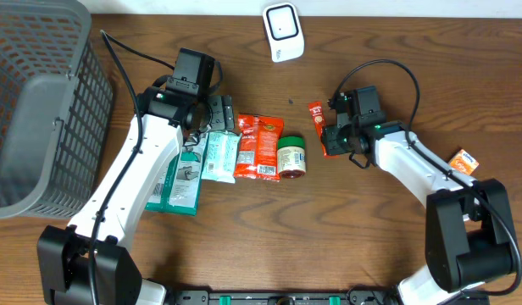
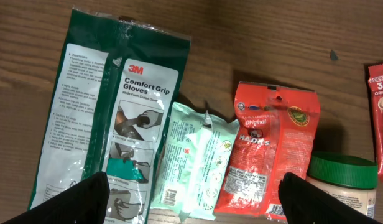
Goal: Scan the item barcode
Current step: 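Grasp the red Nescafe stick's end and lift it with the right gripper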
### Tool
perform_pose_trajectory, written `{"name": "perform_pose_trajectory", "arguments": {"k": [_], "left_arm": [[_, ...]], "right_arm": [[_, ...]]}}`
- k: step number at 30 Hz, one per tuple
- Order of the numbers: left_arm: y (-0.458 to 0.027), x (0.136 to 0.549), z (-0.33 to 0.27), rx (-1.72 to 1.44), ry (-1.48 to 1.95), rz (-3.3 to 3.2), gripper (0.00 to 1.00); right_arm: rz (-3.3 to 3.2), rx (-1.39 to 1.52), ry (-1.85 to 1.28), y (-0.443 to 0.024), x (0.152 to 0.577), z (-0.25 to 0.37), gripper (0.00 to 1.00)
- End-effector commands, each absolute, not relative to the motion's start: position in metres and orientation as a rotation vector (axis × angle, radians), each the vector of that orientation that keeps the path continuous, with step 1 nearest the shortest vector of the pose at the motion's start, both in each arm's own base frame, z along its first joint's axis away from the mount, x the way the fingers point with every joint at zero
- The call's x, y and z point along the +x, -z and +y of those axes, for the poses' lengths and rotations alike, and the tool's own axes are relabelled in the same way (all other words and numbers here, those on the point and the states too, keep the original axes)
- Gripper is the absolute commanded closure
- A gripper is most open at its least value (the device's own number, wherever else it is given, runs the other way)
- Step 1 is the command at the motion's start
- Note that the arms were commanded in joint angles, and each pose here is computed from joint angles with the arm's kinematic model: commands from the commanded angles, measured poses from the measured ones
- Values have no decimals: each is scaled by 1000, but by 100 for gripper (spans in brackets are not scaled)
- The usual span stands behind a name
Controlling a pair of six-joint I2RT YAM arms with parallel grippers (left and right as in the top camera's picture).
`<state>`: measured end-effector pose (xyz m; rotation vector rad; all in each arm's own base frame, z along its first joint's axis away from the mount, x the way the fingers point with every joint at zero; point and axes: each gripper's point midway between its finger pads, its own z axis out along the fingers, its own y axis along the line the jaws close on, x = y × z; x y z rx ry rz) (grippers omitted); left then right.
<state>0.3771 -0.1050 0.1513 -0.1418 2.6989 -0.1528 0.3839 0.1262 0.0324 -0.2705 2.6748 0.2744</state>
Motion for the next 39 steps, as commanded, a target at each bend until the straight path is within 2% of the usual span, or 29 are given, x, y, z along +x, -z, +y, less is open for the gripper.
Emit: {"name": "perform_pose_trajectory", "arguments": {"k": [1,5,10,13,14,15,16,20,24,26,39], "left_arm": [[-149,377,-101,-163,130,2701,13],[-149,377,-101,-163,130,2701,12],[-149,377,-101,-163,130,2701,13],[-149,377,-101,-163,130,2701,13],[-149,377,-101,-163,130,2701,13],[-149,377,-101,-163,130,2701,13],[-149,377,-101,-163,130,2701,13],[-149,377,-101,-163,130,2701,13],[-149,377,-101,-163,130,2701,12],[-149,377,-101,-163,130,2701,13],[-149,377,-101,-163,130,2701,13]], "right_arm": [[2708,-317,-257,-15,378,131,53],[2734,-336,-218,2,377,133,54],[2748,-349,-148,16,377,132,59],[2764,-359,-139,20,373,133,75],[2774,-359,-138,21,371,132,82],[2781,-360,-137,21,369,131,94],[2789,-354,-137,21,367,131,98],[2794,-291,-147,14,367,130,99],[2703,-288,-190,-23,378,136,99],[2632,-264,-246,-58,381,142,99],[2582,-212,-414,-224,365,152,99]]}}
